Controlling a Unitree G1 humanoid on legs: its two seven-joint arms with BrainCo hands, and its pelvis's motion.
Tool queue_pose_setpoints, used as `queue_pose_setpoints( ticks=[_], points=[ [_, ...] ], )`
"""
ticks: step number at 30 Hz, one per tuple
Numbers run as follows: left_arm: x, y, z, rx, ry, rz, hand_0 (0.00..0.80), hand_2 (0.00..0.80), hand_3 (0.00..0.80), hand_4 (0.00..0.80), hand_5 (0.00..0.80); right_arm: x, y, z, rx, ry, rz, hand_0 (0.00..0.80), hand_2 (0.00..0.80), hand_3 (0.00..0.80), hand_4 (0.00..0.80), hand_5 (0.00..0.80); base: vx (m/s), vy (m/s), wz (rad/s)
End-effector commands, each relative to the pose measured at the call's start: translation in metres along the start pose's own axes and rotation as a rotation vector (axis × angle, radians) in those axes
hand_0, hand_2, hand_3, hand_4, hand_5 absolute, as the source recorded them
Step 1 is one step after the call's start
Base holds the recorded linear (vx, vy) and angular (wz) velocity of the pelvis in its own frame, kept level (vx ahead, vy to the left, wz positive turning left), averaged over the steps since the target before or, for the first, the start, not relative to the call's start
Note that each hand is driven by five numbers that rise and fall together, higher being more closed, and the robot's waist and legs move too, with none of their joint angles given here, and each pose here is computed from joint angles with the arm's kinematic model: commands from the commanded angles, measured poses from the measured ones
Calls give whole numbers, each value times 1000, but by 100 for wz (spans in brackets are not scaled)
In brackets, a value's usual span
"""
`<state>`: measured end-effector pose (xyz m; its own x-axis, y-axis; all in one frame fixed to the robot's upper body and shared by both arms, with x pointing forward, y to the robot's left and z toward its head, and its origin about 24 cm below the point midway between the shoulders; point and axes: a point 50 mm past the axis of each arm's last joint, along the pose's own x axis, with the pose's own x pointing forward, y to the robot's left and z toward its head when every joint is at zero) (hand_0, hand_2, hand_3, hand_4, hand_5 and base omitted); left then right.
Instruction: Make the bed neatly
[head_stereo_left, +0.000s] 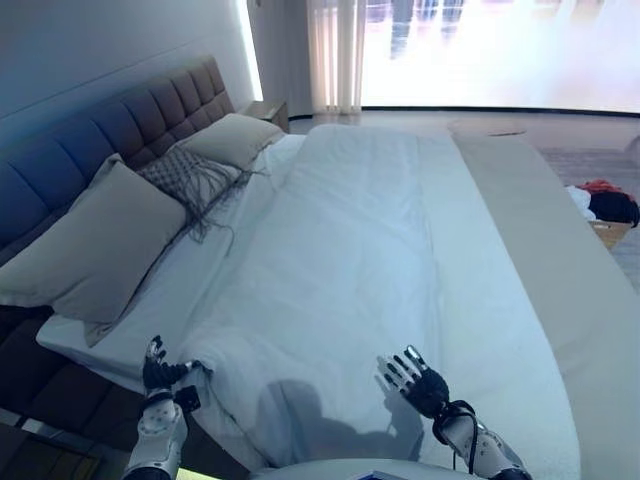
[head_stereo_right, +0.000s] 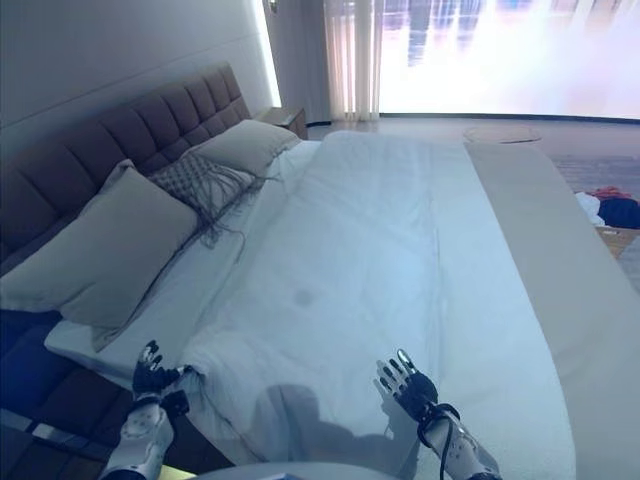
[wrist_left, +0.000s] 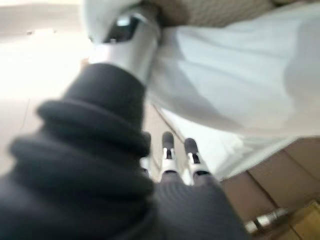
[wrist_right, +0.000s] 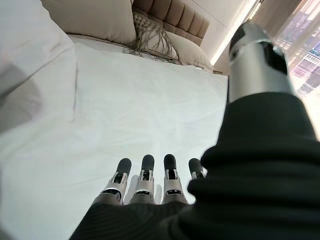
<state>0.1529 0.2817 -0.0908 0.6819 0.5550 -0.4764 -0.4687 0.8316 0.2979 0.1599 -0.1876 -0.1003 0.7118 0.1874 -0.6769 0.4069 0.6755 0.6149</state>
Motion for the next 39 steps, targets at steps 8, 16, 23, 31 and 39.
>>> queue_pose_setpoints(
  ticks=[8, 16, 23, 31, 39],
  points=[
    [3, 45, -28, 324, 125, 180, 0, 0, 0, 0, 0, 16, 32, 11, 60, -56, 109, 0, 0, 0, 0, 0, 5, -4, -2],
    [-15, 87, -55, 445, 234, 291, 0, 0, 0, 0, 0, 13, 28, 25, 46, -87, 104, 0, 0, 0, 0, 0, -10, 22, 4],
    [-30, 113, -76, 480, 366, 301, 0, 0, 0, 0, 0, 11, 25, 35, 39, -112, 99, 0, 0, 0, 0, 0, -5, 29, 7],
    [-50, 123, -99, 406, 458, 346, 0, 0, 0, 0, 0, 10, 21, 44, 45, -135, 89, 0, 0, 0, 0, 0, 4, 2, 1],
    [-7, 124, -10, 216, 16, 361, 0, 0, 0, 0, 0, 7, 23, 42, 22, -144, 97, 0, 0, 0, 0, 0, 31, -7, 5]
  ],
)
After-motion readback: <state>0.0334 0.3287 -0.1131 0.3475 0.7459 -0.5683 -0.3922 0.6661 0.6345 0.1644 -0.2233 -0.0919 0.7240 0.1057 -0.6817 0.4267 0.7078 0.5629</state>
